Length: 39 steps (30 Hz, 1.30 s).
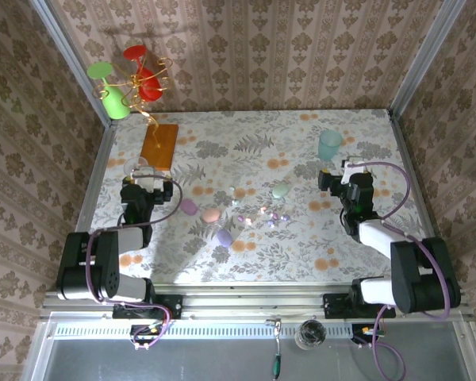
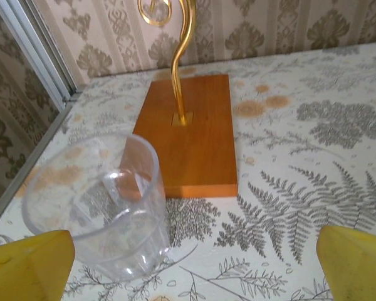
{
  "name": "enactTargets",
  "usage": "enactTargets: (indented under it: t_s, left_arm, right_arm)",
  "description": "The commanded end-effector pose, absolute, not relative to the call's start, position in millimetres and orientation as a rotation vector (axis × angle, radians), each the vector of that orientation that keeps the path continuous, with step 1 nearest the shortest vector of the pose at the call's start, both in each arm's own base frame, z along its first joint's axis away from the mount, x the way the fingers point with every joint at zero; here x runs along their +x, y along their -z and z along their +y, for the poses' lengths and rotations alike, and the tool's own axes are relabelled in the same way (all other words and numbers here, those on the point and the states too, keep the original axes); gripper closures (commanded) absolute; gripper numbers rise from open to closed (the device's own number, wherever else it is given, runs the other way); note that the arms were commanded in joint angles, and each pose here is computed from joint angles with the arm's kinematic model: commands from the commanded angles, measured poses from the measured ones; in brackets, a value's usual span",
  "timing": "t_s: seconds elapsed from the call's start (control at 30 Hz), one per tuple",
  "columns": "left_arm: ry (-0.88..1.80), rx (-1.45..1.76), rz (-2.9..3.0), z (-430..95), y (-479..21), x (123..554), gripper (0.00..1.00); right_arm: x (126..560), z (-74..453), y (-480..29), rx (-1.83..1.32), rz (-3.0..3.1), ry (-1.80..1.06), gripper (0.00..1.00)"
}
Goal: Insert the wireless bluetooth earbuds into the charging case
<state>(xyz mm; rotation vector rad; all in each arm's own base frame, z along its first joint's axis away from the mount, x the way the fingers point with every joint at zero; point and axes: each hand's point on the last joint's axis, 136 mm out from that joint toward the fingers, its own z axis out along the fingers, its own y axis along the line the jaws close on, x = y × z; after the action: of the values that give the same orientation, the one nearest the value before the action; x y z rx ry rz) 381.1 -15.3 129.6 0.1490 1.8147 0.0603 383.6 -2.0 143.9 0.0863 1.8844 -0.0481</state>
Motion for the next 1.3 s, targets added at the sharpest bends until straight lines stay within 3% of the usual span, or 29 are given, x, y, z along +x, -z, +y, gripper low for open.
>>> enactTargets:
  t_s: [0.0, 0.27, 0.6, 0.8, 1.27]
  left_arm:
    - [-0.028, 0.234, 1.827, -31, -133, 374, 0.0]
    - [0.027, 0.308, 1.881, -66, -162, 365, 0.0]
    - [0.267, 0.262, 1.965, -111, -171, 346, 0.0]
    - [0.329, 0.177, 2.004, -107, -168, 337, 0.0]
    - [0.392, -0.053, 2.053, -62, -153, 343, 0.0]
  right_arm:
    - [377, 15, -160, 0.018, 1.894, 0.017, 0.0]
    - [349, 80, -195, -0.135, 1.882, -0.106, 0.0]
    - [303, 172, -183, -0.086, 2.079, -0.417, 0.0]
    - [278, 233, -153, -0.2, 2.26, -0.454, 0.0]
    - [255, 329, -97, -0.522, 2.565, -0.25, 0.0]
